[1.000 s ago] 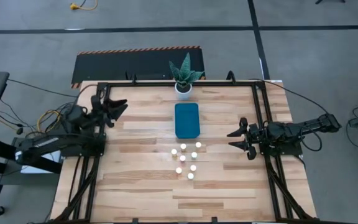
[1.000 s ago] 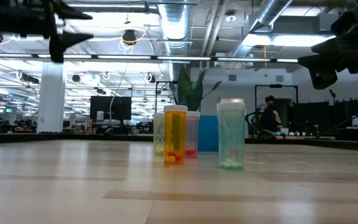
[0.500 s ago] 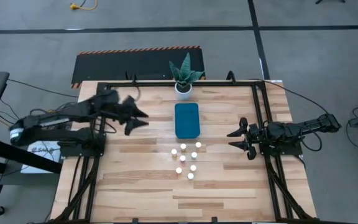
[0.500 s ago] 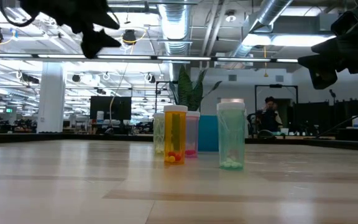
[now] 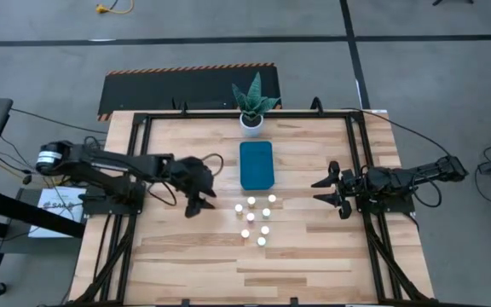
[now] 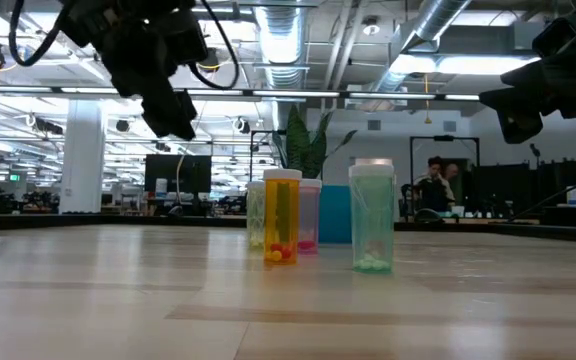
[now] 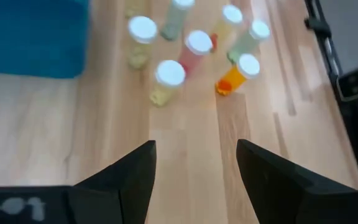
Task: Pick and place pill bottles into a basket
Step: Put the yellow pill bottle into the blue bin
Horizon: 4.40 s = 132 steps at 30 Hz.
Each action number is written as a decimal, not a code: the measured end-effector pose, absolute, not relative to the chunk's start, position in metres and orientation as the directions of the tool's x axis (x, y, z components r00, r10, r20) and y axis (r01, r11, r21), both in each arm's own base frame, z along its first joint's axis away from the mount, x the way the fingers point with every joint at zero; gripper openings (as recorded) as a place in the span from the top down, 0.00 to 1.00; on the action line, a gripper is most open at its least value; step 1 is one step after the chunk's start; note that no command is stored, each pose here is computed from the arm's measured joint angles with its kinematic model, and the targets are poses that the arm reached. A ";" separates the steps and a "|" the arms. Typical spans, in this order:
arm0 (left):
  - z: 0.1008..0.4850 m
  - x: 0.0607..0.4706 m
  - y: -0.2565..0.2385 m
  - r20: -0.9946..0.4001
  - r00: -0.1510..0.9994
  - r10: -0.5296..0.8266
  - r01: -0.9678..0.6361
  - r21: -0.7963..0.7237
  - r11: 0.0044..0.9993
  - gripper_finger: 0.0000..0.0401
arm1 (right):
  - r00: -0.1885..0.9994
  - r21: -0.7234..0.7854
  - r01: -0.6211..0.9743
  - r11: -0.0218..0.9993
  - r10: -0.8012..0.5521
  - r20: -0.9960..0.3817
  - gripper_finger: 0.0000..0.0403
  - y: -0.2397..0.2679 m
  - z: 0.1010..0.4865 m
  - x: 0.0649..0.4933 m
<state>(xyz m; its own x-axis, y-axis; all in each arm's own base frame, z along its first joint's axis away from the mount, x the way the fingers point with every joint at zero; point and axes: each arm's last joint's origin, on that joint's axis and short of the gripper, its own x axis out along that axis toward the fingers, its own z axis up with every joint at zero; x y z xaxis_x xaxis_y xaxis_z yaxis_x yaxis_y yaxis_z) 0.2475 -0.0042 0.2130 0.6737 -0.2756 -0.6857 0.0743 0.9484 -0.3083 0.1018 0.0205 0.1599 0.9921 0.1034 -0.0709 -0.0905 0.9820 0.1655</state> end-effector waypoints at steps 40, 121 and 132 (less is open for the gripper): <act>0.162 0.301 -0.018 -0.633 0.750 -0.194 0.104 -0.177 0.979 0.47 | 0.992 0.166 -0.090 0.982 0.103 -0.071 0.58 0.020 0.160 0.102; 0.243 0.369 0.076 -0.651 0.755 0.081 -0.054 0.062 0.997 0.74 | 0.991 0.164 -0.088 0.983 0.103 -0.085 0.58 0.021 0.159 0.102; 0.222 0.370 0.131 -0.638 0.756 0.147 -0.187 0.006 0.982 0.74 | 0.991 0.164 -0.088 0.983 0.102 -0.084 0.58 0.021 0.159 0.102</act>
<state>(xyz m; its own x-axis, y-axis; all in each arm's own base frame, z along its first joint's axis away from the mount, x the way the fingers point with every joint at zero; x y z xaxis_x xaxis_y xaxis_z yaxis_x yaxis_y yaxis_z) 0.3701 0.1308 0.2215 0.7560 0.1474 -0.6377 -0.1867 0.9824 0.0057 0.1025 0.0206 0.1588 0.9912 0.1024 -0.0841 -0.0876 0.9826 0.1636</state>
